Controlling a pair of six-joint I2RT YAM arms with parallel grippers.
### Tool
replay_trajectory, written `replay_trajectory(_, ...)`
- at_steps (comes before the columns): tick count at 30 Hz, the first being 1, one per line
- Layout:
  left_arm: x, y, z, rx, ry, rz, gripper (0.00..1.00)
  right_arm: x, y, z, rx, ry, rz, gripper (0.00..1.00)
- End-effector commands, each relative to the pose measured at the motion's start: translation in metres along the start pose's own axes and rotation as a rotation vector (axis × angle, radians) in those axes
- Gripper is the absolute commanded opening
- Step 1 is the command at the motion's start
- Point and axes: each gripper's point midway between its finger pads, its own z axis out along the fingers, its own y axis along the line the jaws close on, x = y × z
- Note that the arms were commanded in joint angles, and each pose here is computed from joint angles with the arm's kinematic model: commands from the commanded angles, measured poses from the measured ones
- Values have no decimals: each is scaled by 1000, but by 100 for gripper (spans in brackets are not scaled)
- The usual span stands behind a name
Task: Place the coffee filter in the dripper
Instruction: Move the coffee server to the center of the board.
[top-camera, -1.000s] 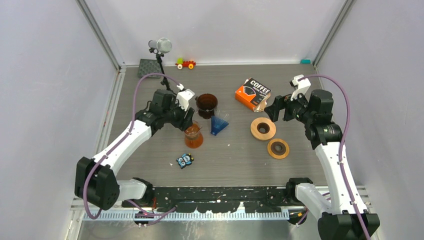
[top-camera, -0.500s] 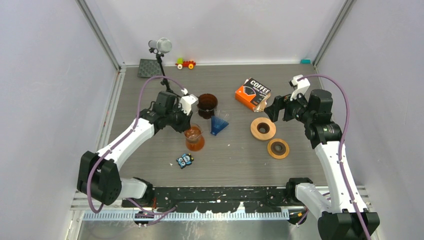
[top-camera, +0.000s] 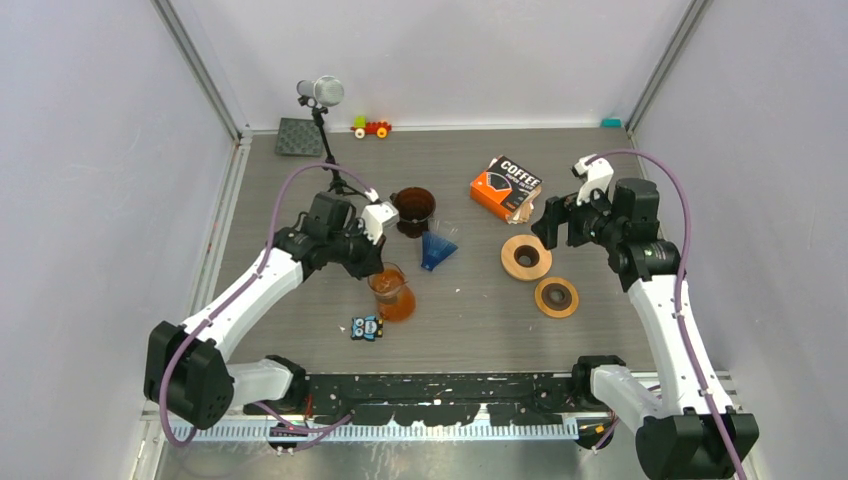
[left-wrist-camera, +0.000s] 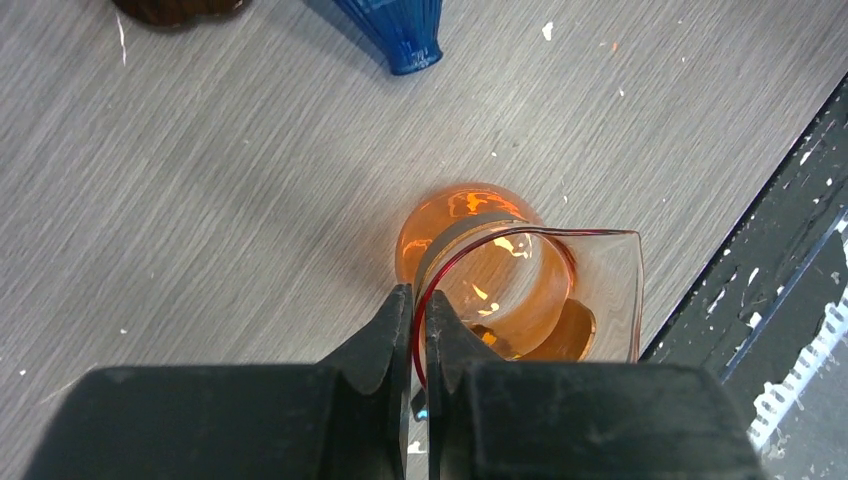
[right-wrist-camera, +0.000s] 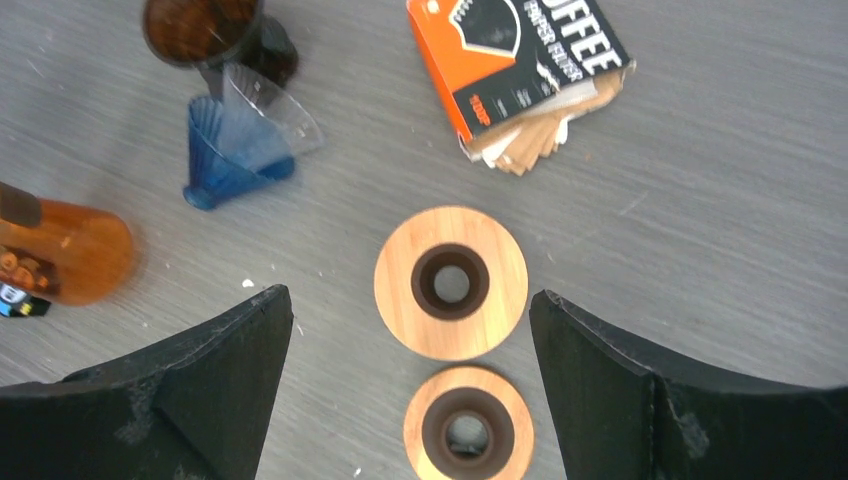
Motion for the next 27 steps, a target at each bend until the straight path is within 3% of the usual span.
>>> replay_trajectory(1,-29,-7,5,32,-102,33,0,17,-12,-9,40,121,-109,93)
replay_trajectory(6,-40,-6,18,33,-102,47,0,84,-17,-16,-27,407,-213,91)
replay_trajectory(9,-37,-8,24,44,-69,41,0,117,-16,-23,-79,541,-251,86)
replay_trajectory(21,-30,-21,15,71,-32,65,0,185,-8,-17,-165,797,-407,66)
replay_trajectory(23,-29,-22,13,72,-36,70,4,193,-10,-14,-165,823,-419,63)
replay_trajectory(27,-33,-23,9,68,-56,83,22,203,-14,-5,-171,852,-422,58)
